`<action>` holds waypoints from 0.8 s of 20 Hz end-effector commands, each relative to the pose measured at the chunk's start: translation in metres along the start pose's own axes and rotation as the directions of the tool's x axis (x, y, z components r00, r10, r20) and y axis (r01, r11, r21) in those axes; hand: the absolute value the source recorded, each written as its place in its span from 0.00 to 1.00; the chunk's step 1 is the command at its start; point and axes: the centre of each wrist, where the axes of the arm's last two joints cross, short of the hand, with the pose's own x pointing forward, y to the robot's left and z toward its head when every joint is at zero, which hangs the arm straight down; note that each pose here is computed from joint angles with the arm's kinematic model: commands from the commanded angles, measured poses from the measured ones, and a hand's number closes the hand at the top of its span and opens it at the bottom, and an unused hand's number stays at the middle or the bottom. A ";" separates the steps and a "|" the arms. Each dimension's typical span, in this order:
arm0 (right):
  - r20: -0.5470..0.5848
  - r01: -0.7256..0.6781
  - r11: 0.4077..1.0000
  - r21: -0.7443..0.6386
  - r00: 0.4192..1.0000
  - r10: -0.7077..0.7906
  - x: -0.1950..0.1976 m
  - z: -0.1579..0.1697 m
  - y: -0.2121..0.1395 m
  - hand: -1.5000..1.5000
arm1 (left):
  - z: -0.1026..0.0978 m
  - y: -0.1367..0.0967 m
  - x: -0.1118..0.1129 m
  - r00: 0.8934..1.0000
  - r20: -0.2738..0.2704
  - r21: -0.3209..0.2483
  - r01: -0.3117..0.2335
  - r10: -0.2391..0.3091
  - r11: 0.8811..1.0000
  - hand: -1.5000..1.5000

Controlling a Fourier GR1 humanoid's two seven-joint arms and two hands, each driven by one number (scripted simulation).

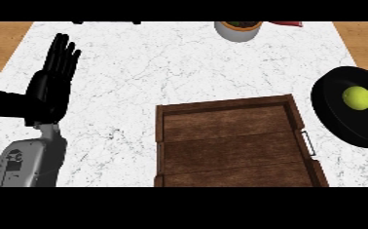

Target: Pick the pear from the tray and place it in the pot

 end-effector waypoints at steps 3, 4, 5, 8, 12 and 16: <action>0.060 0.082 0.985 0.155 0.994 -0.092 0.002 -0.008 0.023 0.00 | 0.003 -0.007 0.000 1.000 -0.007 0.013 0.007 -0.007 1.000 0.50; 0.089 0.088 0.984 0.154 0.991 -0.102 -0.009 -0.016 0.011 0.00 | -0.001 0.012 0.002 1.000 0.003 0.001 0.004 -0.004 1.000 0.50; 0.122 0.117 0.984 0.131 0.983 -0.134 0.002 -0.014 0.026 0.00 | -0.010 0.006 0.007 1.000 -0.005 0.019 0.004 -0.004 1.000 0.50; 0.190 0.206 0.976 0.072 0.958 -0.216 0.012 -0.011 0.011 0.00 | 0.004 -0.013 0.000 1.000 -0.023 -0.002 0.006 -0.006 1.000 0.50; 0.149 0.416 0.909 0.022 0.898 -0.415 0.018 -0.014 0.002 0.00 | 0.010 -0.010 -0.010 1.000 -0.006 0.011 0.012 -0.012 1.000 0.50; 0.064 0.552 0.831 -0.071 0.834 -0.549 -0.002 -0.012 -0.014 0.00 | 0.003 0.002 0.004 1.000 -0.007 0.020 0.020 -0.019 1.000 0.50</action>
